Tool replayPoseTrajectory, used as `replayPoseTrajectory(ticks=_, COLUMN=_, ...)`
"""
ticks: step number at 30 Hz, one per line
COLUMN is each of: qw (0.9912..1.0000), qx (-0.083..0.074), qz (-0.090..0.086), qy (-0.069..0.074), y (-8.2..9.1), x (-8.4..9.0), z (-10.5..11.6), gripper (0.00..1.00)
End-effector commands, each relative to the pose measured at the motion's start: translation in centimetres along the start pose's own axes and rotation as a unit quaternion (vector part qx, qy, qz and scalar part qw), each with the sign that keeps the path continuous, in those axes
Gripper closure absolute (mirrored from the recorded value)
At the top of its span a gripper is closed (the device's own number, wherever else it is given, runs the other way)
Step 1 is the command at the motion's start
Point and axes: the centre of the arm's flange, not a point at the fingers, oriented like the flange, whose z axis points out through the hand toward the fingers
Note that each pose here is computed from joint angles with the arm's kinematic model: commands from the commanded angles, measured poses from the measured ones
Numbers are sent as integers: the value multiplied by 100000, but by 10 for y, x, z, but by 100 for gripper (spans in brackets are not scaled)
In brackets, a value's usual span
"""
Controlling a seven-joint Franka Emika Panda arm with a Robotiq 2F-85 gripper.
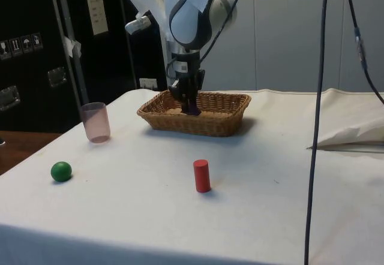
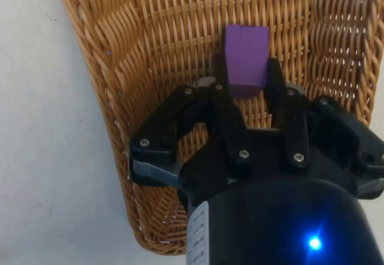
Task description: Pick up the triangular block and place it into the basket.
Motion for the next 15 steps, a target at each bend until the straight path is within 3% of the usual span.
replayPoseTrajectory(ticks=1, qw=100000, qx=63, qz=63, qy=29, y=0, x=0, z=0, gripper=67)
replayPoseTrajectory(ticks=4, qw=100000, qx=61, qz=-1, qy=92, y=-1, x=1, z=-1, gripper=66)
replayPoseTrajectory(ticks=8, qw=100000, qx=42, qz=-13, qy=50, y=-1, x=1, z=0, gripper=56)
replayPoseTrajectory(ticks=11, qw=100000, qx=42, qz=-13, qy=50, y=-1, x=1, z=0, gripper=35)
replayPoseTrajectory(ticks=15, qw=100000, qx=42, qz=37, qy=50, y=-1, x=1, z=0, gripper=16)
